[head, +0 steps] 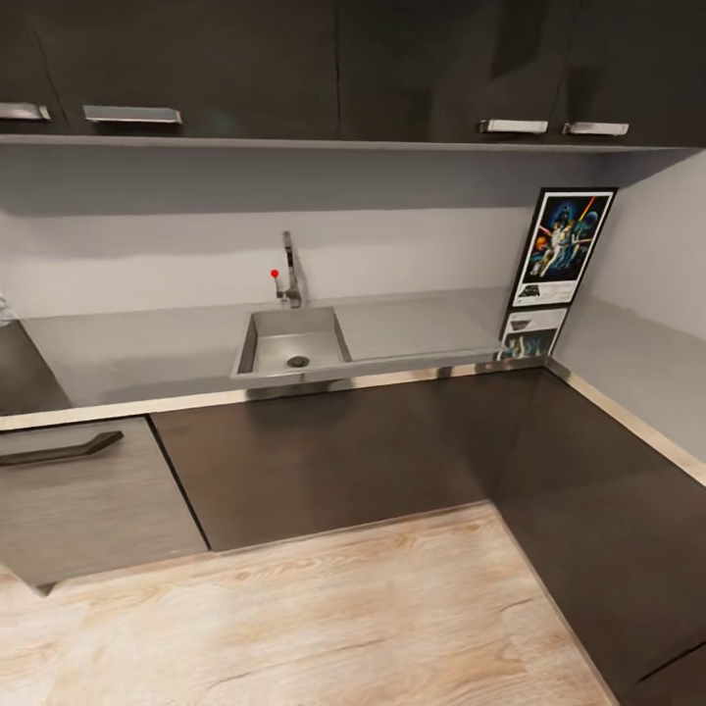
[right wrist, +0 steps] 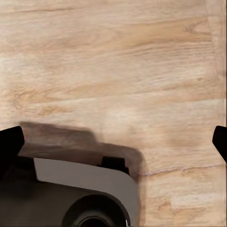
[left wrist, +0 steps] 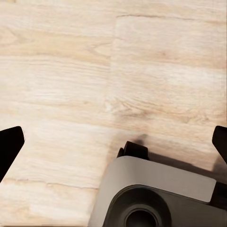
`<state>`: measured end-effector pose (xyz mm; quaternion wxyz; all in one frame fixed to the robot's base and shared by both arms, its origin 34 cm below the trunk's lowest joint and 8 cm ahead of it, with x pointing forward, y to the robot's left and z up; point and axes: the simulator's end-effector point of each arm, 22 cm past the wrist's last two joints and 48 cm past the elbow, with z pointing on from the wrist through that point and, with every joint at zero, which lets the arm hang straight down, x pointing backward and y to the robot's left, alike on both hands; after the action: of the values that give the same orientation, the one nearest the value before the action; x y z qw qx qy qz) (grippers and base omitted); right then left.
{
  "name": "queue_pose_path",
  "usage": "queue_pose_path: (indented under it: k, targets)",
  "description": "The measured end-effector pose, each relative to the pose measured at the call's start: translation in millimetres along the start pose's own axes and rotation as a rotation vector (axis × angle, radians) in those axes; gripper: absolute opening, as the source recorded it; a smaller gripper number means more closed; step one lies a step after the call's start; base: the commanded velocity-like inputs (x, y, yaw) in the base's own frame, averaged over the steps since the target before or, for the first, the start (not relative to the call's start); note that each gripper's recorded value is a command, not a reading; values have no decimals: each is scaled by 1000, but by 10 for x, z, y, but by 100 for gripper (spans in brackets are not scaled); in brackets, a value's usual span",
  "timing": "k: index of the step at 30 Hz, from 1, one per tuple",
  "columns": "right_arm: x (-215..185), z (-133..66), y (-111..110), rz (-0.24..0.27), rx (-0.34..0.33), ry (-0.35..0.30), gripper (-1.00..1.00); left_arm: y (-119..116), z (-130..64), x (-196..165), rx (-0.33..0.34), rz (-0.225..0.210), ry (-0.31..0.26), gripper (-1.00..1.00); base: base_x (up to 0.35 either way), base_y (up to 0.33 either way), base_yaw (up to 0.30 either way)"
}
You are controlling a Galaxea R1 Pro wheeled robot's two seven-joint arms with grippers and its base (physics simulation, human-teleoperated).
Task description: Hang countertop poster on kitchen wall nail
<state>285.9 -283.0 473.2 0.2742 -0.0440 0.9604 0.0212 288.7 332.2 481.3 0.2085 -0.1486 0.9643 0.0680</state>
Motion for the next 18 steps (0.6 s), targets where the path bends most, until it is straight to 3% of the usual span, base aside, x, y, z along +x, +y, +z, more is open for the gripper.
queue_pose_path:
  k: [6, 11, 14, 18]
  targets:
    - [-172, 48, -268, 13, 107, -32, 100, 9, 1, -6, -1, -1, -1, 100, 0, 0, 51]
    - [-791, 182, -496, 56, 194, -153, 100, 47, 3, -24, -7, -9, -5, 100, 0, 0, 10]
    - [-1214, 228, -491, 75, 212, -237, 100, 134, 6, -36, -22, -20, -6, 100, 0, 0, 3]
    - [-1575, 264, -465, 102, 240, -273, 100, 256, 5, -39, -45, -44, -7, 100, 0, 0, 1]
